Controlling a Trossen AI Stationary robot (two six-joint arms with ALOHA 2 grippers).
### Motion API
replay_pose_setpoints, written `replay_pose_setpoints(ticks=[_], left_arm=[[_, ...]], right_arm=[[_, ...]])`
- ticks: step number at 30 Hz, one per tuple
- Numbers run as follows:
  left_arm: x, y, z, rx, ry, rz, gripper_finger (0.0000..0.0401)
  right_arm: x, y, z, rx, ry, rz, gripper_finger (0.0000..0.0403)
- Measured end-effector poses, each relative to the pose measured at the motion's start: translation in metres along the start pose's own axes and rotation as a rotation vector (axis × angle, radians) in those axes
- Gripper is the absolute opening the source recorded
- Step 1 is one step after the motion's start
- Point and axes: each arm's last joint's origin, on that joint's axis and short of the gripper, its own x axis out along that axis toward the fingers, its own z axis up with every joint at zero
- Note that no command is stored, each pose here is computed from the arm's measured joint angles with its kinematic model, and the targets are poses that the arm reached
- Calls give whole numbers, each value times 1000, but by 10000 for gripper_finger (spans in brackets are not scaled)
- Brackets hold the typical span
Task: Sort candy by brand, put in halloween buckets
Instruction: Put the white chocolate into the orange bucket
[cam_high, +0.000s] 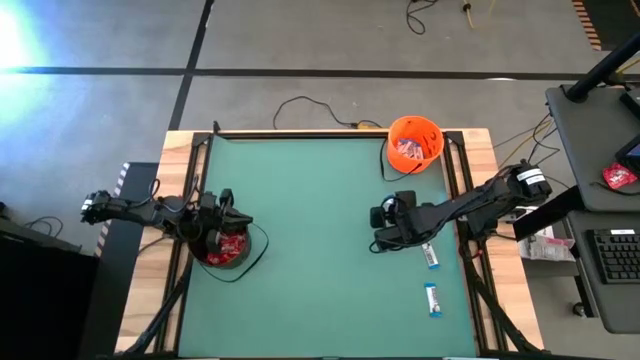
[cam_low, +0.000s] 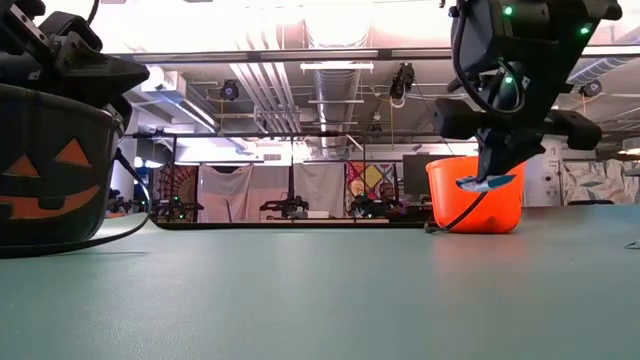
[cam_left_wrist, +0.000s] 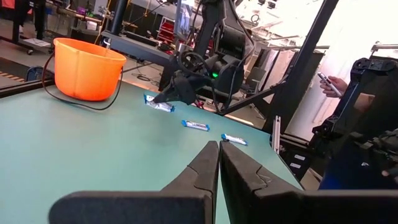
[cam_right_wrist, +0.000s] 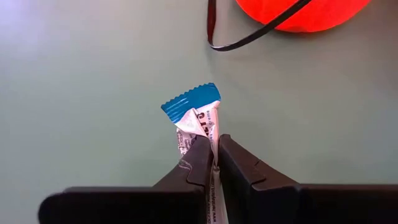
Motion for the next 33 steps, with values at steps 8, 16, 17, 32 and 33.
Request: replay_pose_setpoints(ticks=[8,16,17,32,33], left_arm=[[0,0,0,0,0,0,0],[0,0,0,0,0,0,0],[0,0,0,0,0,0,0],[0,0,0,0,0,0,0],[0,0,0,0,0,0,0]], right_arm=[[1,-2,-1,-13,9,-16,17],[0,-5,0,-43,-2,-40,17],[0,-7,1,-51,-4,-49,17],[-24,-1,44,-54,-49,-103,17],[-26,1,52,-61,-60,-112,15]])
